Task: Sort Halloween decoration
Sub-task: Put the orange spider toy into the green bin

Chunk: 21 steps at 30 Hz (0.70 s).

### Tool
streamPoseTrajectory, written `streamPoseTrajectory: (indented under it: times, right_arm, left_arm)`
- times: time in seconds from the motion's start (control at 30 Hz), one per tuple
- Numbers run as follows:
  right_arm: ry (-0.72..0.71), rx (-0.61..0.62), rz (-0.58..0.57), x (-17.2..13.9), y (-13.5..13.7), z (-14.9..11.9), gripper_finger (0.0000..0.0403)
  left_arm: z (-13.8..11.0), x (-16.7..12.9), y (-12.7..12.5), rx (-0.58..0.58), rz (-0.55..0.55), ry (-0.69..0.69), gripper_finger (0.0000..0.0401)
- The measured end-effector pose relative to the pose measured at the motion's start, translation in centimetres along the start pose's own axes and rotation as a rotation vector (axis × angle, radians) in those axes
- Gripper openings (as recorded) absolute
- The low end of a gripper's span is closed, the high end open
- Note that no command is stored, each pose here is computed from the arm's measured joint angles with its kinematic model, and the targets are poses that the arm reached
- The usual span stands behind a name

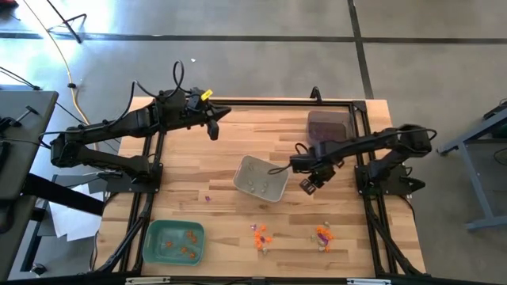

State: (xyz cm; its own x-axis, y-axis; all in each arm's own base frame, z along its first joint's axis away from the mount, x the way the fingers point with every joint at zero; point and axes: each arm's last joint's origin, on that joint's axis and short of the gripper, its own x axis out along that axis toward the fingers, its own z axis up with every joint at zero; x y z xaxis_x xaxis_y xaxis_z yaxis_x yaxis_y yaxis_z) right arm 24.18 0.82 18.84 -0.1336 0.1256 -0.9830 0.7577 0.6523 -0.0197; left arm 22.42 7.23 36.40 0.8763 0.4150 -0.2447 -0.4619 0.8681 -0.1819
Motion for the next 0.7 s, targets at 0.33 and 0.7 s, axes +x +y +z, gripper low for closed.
streamPoseTrajectory:
  times: [0.33, 0.7]
  right_arm:
    - [-0.101, 0.004, 0.160, 3.2, -0.6, 0.3, 0.0099]
    - [-0.129, 0.012, 0.148, 4.3, -1.5, 0.7, 0.0099]
  left_arm:
    - [0.7, 0.0, -0.1, -0.017, 0.010, -0.075, 0.0000]
    - [1.3, -0.1, -0.2, -0.056, -0.007, -0.139, 0.0000]
